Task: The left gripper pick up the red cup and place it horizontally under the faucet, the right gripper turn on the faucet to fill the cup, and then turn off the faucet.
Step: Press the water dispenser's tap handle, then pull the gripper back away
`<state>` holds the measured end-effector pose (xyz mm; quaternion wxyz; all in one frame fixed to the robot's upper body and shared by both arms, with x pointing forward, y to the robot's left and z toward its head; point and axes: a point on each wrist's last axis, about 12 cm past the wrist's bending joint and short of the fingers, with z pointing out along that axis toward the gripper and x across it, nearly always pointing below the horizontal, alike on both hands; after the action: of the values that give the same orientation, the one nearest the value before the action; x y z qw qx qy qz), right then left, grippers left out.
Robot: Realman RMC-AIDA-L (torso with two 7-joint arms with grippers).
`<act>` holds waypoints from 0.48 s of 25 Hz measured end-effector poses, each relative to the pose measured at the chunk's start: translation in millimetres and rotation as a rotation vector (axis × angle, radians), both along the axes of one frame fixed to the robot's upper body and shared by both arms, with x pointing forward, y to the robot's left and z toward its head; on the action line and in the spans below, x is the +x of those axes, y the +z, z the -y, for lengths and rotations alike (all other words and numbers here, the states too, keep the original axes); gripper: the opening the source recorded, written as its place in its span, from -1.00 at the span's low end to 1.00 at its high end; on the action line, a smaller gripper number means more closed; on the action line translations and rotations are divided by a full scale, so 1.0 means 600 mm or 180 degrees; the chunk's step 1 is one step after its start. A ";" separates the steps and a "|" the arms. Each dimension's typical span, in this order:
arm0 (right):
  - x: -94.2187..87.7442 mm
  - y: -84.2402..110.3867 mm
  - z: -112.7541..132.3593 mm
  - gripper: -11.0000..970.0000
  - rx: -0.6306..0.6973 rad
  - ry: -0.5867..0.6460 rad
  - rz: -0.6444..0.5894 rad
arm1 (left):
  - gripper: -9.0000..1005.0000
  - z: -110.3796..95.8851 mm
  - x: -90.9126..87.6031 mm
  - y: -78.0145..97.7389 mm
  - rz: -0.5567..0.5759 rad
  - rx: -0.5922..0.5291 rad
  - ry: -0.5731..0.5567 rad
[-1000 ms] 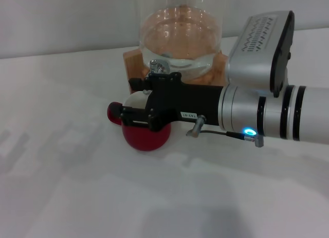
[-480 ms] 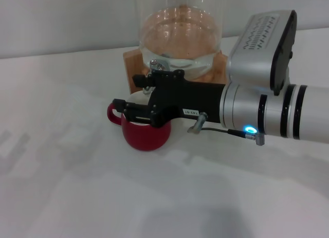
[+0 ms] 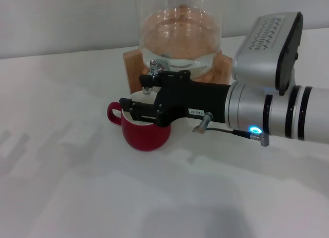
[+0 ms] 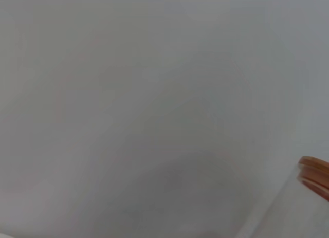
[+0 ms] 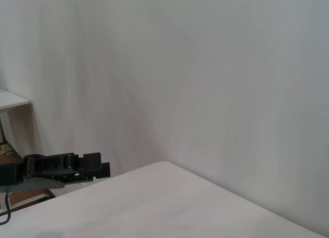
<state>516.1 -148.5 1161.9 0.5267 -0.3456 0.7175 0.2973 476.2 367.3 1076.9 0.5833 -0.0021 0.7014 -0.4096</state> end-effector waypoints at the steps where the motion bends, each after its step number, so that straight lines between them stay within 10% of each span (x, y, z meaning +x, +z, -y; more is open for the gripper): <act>1: 0.000 0.000 0.000 0.36 0.0000 0.0000 0.0000 | 0.30 0.000 0.000 0.000 0.0000 0.0000 0.0000; 12: 0.003 0.004 0.019 0.36 -0.0030 -0.0120 0.0031 | 0.30 0.000 0.000 0.000 -0.0003 -0.0006 0.0000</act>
<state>517.9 -160.1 1164.2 0.5340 -0.3360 0.7227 0.2822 476.4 367.4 1077.1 0.5830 -0.0029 0.7013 -0.4103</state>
